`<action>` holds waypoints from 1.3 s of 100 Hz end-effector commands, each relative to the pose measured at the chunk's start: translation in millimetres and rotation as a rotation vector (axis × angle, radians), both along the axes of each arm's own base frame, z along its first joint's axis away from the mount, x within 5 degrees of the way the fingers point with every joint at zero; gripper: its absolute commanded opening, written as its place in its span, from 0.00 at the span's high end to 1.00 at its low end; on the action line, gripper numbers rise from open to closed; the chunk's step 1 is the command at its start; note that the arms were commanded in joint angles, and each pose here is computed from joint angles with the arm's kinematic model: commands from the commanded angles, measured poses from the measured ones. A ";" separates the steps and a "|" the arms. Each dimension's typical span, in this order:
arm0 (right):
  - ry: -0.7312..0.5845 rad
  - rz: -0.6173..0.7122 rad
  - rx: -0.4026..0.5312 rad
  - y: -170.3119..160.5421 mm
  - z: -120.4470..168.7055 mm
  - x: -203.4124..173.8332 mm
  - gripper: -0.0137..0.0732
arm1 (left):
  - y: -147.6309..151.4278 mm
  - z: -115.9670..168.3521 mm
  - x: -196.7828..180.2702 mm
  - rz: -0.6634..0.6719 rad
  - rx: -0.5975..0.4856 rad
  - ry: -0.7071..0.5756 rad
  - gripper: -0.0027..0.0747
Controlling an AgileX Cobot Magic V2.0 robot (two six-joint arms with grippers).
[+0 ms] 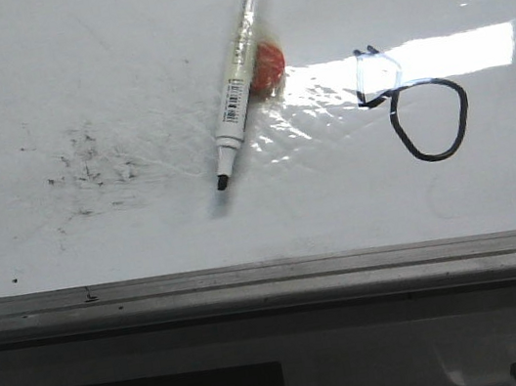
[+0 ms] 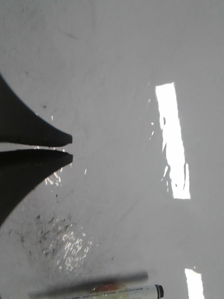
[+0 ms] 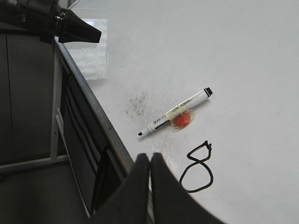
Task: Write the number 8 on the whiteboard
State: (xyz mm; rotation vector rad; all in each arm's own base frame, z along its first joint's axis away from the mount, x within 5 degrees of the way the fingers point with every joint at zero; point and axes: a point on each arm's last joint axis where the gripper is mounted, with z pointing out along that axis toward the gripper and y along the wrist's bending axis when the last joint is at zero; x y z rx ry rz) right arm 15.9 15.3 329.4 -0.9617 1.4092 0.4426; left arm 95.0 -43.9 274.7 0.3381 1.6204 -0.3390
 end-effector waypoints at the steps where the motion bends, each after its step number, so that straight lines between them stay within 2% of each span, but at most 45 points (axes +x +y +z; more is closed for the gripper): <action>1: -0.054 -0.004 0.060 0.6 12.3 0.4 0.89 | 7.7 3.3 -6.1 0.040 0.003 -0.038 0.99; 6: -0.054 -0.004 0.060 0.6 12.3 0.4 0.89 | 12.7 -3.2 -9.6 0.077 0.009 -0.034 0.99; 14: -0.054 -0.004 0.060 0.6 12.3 0.4 0.89 | 20.9 -15.2 -14.4 0.154 -0.044 -0.014 0.99; 28: -0.054 -0.004 0.060 0.6 12.3 0.4 0.89 | 30.7 -33.6 -25.4 0.245 -0.062 -0.044 0.99; 57: -0.054 -0.004 0.060 0.6 12.3 0.4 0.89 | 38.3 -72.5 -39.1 0.334 -0.076 -0.081 0.99; 65: -0.054 -0.004 0.060 0.6 12.3 0.4 0.89 | 38.7 -80.3 -40.0 0.344 -0.076 -0.039 0.99; 81: -0.054 -0.004 0.062 0.7 12.4 0.3 0.89 | 39.1 -97.1 -41.7 0.359 -0.057 0.149 0.99; 130: -0.054 -0.004 0.062 0.7 12.4 0.3 0.89 | 39.2 -97.7 -41.8 0.360 -0.053 0.155 0.99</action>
